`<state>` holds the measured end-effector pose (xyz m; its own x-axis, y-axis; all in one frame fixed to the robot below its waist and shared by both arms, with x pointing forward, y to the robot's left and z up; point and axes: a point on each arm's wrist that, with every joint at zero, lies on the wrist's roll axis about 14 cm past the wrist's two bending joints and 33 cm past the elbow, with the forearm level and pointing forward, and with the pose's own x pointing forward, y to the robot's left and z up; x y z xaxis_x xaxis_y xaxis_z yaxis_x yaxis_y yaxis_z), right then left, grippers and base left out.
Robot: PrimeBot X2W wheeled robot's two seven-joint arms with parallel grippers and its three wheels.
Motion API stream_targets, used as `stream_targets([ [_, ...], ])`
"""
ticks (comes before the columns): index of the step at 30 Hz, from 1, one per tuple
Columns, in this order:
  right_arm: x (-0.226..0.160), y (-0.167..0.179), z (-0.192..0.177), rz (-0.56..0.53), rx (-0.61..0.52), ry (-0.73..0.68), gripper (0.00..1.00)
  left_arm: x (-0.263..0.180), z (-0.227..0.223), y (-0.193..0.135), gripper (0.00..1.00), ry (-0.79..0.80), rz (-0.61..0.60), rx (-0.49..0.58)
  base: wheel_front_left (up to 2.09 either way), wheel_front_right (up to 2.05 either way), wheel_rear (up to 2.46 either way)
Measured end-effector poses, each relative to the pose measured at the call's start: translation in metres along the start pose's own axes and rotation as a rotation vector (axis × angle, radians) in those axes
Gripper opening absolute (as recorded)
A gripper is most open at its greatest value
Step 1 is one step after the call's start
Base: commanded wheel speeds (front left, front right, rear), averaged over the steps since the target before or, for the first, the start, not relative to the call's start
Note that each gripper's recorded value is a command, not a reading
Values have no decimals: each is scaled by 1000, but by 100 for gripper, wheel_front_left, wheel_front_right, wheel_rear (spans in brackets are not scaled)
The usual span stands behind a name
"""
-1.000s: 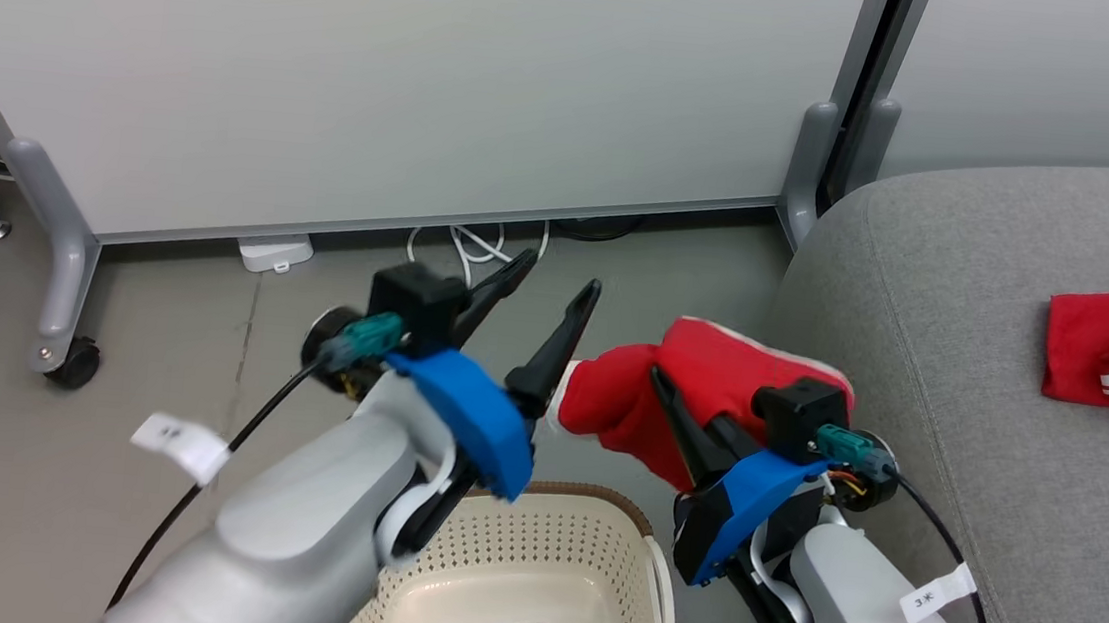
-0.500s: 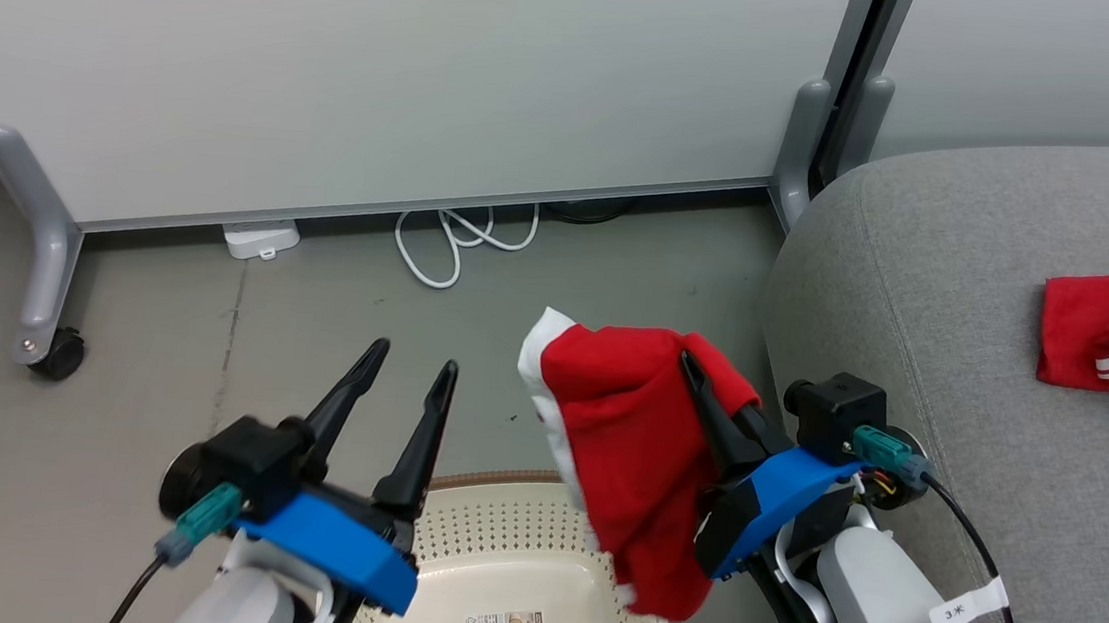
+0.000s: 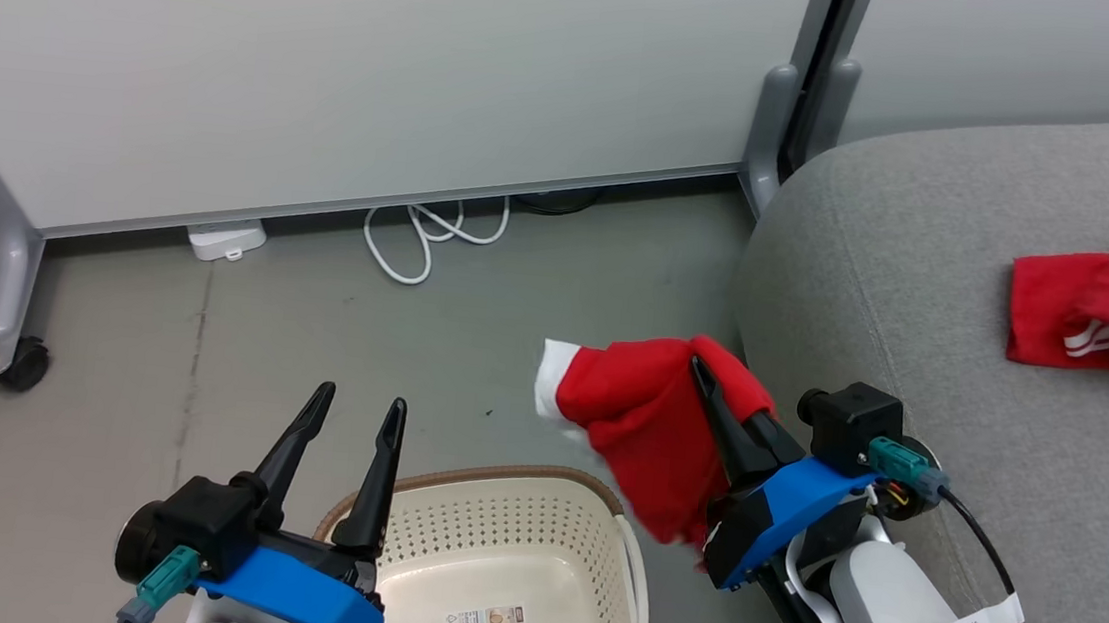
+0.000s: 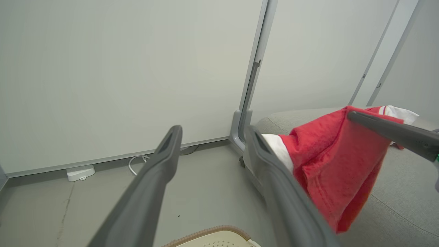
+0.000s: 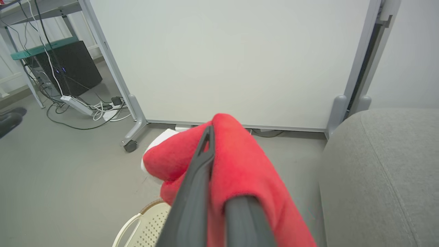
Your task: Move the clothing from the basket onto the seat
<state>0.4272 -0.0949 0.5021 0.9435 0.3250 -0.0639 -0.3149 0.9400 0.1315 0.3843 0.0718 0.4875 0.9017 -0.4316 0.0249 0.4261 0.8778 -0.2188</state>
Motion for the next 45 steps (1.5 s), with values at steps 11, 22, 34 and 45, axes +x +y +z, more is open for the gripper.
stream_targets([
  [11,-24,-28,6,-90,13,-22,0,23,-10,-24,100,19,-85,-1,0,0,0],
  [22,-64,-70,3,-238,19,-27,0,48,-24,-68,100,52,-238,-14,0,0,0],
  [34,-94,-95,2,-344,30,-35,0,67,-36,-96,100,75,-344,-16,0,0,0],
  [45,-103,-105,0,-384,45,-40,0,71,-43,-104,100,92,-375,-22,0,0,0],
])
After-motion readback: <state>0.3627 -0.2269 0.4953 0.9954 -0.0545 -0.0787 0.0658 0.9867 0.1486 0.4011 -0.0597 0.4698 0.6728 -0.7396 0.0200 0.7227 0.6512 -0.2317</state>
